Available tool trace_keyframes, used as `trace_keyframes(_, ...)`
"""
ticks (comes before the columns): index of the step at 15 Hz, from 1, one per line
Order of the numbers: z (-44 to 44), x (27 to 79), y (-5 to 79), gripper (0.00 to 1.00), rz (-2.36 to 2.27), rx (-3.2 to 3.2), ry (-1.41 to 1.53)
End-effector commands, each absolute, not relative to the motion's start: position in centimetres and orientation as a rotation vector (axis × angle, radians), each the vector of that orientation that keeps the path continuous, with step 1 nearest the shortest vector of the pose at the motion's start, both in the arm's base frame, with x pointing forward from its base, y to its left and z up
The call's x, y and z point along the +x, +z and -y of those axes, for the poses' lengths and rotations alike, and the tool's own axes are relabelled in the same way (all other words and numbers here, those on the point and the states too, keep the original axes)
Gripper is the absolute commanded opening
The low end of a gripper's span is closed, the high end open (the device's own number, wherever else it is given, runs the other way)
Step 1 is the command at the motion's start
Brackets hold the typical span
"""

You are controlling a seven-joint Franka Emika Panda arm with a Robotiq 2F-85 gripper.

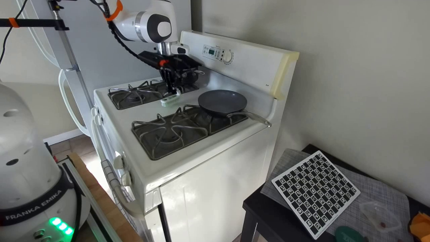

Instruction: Use the brush to clean the top of the stove

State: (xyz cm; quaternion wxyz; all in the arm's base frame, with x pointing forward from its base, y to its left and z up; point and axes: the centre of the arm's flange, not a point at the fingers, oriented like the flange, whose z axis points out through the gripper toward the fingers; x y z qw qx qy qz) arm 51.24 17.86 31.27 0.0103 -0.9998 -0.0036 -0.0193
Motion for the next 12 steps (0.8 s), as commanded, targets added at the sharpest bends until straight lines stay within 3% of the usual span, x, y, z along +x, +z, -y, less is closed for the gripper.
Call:
trace_keyframes(1,-18.2,51.0,29.6,0.04,-0.023,-3.120,-0.096)
trace_keyframes(4,-18.4,50.9,29.0,0.04,-0.022,-3.111,-0.080)
trace_keyframes(5,-18.4,50.9,29.0,0.40,-0.017,-3.106,-0.063)
trace_keyframes(8,-18.6,50.7,29.5,0.55,-0.016,-3.100,-0.057)
trace_keyframes(12,-19.2,50.1,31.8,0.90,0.035,-3.138,-0.074)
